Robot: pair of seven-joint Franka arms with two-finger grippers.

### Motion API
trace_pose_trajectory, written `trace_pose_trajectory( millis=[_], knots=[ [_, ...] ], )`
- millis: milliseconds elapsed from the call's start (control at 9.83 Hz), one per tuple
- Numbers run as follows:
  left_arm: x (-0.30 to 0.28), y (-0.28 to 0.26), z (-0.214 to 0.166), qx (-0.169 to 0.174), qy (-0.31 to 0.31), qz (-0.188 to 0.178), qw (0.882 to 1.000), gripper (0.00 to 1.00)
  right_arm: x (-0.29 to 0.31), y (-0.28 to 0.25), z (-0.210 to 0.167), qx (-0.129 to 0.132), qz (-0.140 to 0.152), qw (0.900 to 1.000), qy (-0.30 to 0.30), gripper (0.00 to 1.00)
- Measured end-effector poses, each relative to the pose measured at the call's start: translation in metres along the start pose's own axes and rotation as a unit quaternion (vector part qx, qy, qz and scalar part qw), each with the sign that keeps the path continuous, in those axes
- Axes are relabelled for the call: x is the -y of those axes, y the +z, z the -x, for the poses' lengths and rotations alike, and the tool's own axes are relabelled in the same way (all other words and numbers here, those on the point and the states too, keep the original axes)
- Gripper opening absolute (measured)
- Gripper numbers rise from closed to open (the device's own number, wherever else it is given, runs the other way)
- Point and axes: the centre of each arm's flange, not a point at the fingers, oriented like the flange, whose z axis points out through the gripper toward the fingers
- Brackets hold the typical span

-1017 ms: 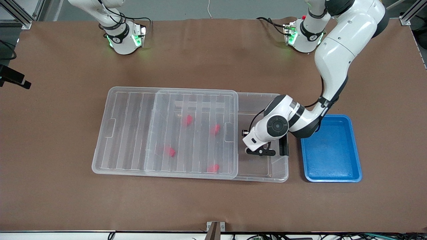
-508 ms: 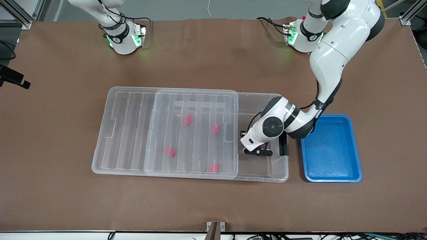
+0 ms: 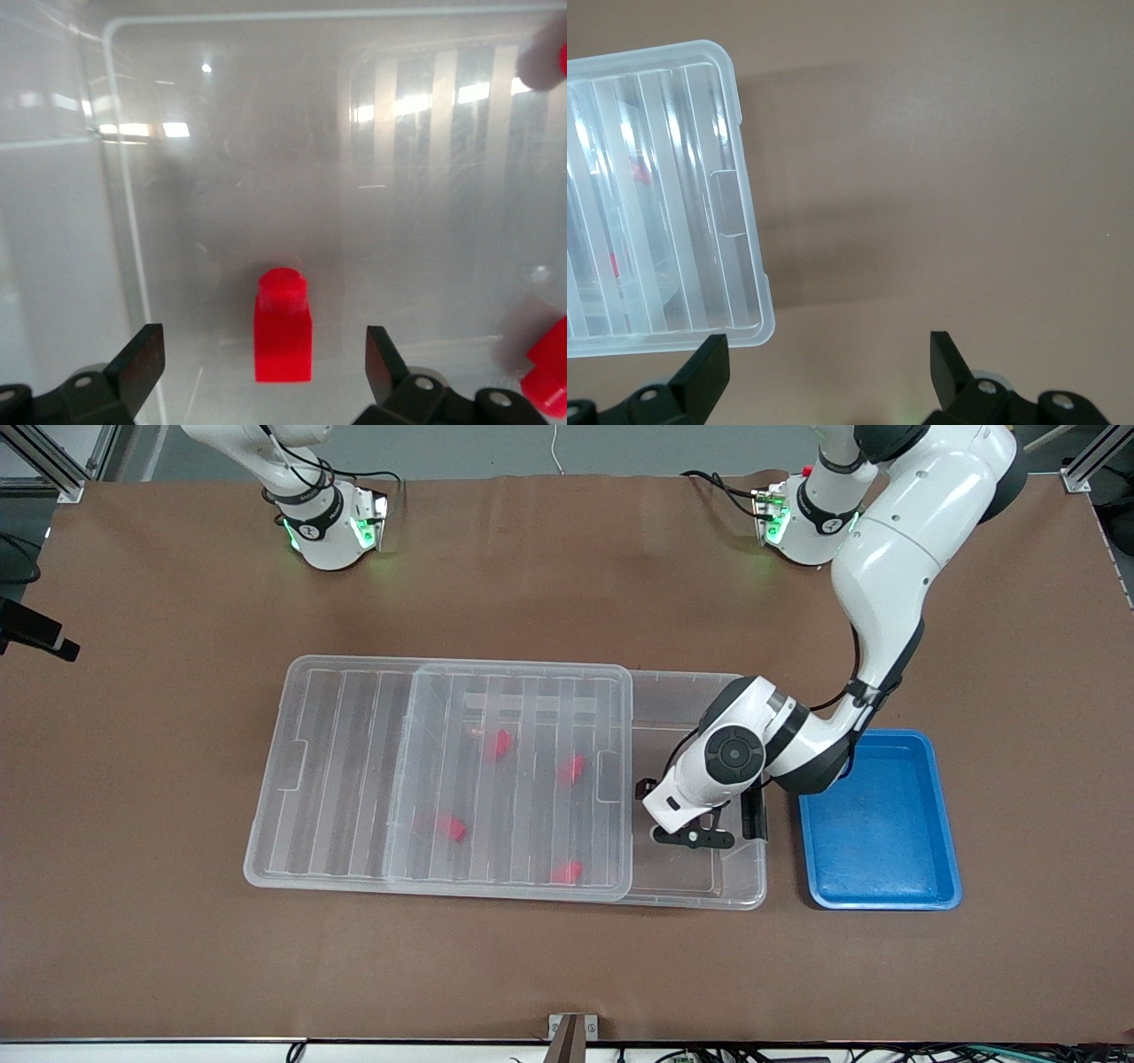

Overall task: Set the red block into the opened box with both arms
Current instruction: 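Lower the red block into the box and open the left gripper, then withdraw the left gripper from the box toward its rest pose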

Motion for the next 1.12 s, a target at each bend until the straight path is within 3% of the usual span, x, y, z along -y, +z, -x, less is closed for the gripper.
trace_pose_trajectory(
  millis=[407, 712, 915, 1119],
  knots=[
    [-0.01, -0.082, 0.008, -0.037, 0.008, -0.013, 0.999, 1.0, -0.001, 0.0, 0.0, 0.001, 0.0, 1.0, 0.001, 1.0],
    [0.025, -0.185, 0.009, -0.063, 0.015, -0.048, 0.997, 1.0, 0.0, 0.002, 0.0, 0.005, 0.0, 1.0, -0.001, 0.97],
    [0.077, -0.248, 0.011, -0.076, 0.024, -0.072, 0.994, 1.0, 0.013, 0.02, -0.009, 0.009, -0.005, 0.999, -0.047, 0.64],
    [0.126, -0.296, 0.017, -0.089, 0.007, -0.084, 0.992, 1.0, 0.037, 0.082, -0.041, 0.008, 0.0, 0.995, -0.098, 0.35]
  ],
)
